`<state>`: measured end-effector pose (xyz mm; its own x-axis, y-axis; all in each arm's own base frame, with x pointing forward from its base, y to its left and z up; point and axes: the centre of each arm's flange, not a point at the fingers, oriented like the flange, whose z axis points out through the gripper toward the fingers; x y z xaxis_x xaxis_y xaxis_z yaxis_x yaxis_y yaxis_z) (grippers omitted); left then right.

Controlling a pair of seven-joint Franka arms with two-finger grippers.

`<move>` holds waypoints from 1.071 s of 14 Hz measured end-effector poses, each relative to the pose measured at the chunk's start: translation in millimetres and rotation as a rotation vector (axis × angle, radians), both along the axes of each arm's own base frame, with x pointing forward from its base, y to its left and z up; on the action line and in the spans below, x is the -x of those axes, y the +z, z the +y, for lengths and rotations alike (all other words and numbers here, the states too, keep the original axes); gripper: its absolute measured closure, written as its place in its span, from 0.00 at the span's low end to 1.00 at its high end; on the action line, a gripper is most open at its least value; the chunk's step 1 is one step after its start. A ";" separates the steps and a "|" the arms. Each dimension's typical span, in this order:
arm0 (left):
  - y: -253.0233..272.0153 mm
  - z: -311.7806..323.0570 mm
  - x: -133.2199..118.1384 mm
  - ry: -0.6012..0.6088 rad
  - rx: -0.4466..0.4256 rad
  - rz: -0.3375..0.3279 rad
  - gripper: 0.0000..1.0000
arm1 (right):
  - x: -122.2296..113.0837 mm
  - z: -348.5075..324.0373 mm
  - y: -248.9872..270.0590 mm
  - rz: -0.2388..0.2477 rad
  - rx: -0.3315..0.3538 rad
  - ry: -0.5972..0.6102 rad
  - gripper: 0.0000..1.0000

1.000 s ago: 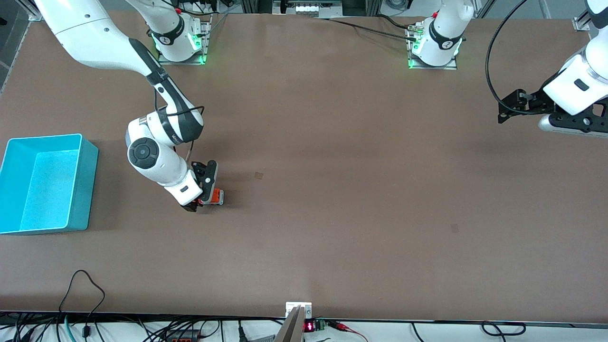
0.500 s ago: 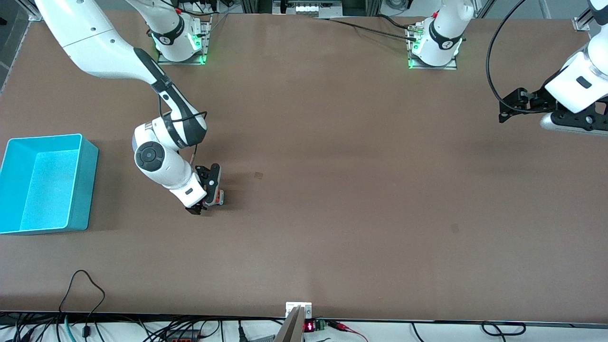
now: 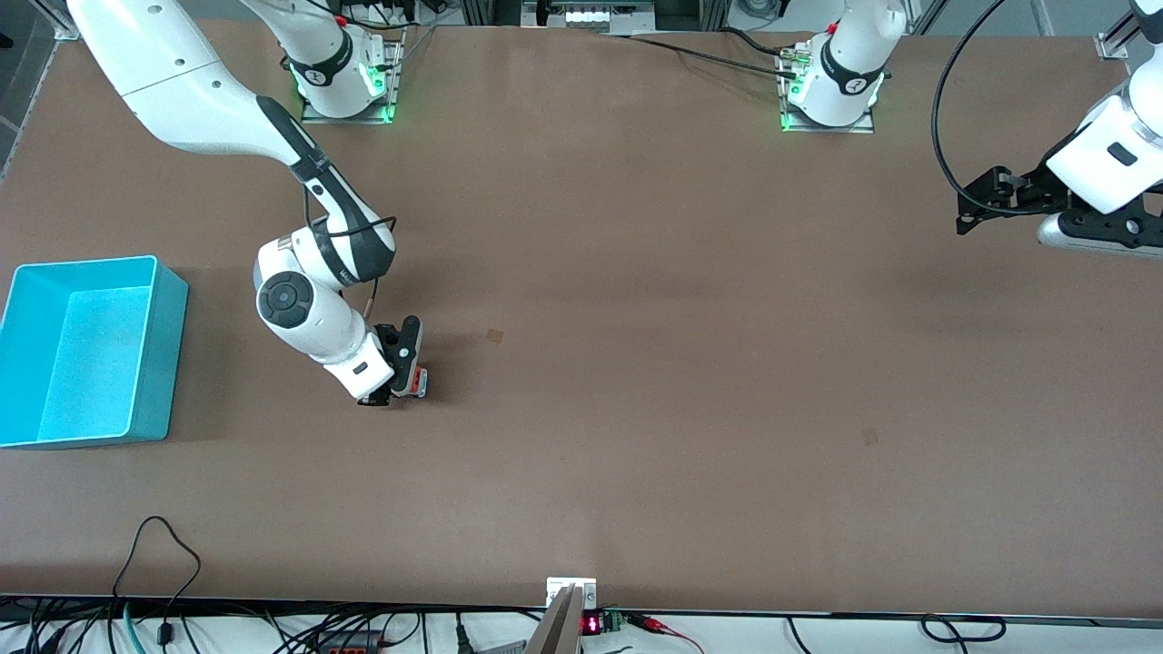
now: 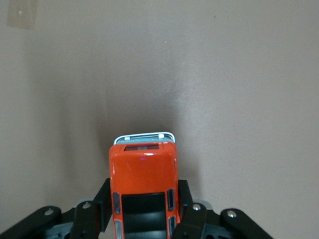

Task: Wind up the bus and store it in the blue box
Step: 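Grasp the orange bus with the right gripper, then carry the bus with the right gripper into the cyan box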

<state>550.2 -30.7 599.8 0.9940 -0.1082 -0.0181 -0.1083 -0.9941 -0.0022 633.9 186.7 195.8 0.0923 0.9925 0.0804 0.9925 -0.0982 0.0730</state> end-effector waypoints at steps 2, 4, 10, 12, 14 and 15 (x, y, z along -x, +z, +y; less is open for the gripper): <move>-0.2 0.0 -0.1 0.001 0.000 0.000 0.00 | -0.4 -1.2 0.0 0.000 0.000 -0.010 0.45; -0.2 0.0 -0.1 0.001 0.000 0.000 0.00 | -3.8 -5.3 3.5 -0.009 -0.002 -0.061 0.45; -0.3 0.2 -0.2 0.002 0.000 0.000 0.00 | -28.6 -74.1 97.4 -0.038 0.003 -0.462 0.45; -0.2 0.3 -0.2 0.002 0.000 0.000 0.00 | -32.6 -146.5 126.8 -0.020 -0.020 -0.669 0.45; -0.2 0.4 -0.3 0.003 0.000 0.000 0.00 | -23.8 -227.3 147.1 0.014 0.006 -0.854 0.45; -0.2 0.5 -0.3 0.003 0.000 0.000 0.00 | -15.6 -268.5 154.9 0.030 0.017 -0.931 0.45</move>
<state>550.5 -30.2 599.7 0.9943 -0.1054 -0.0184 -0.1054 -0.9944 -0.0023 649.4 -81.8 350.7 0.8535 0.5186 0.0508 0.5160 -0.8547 0.0572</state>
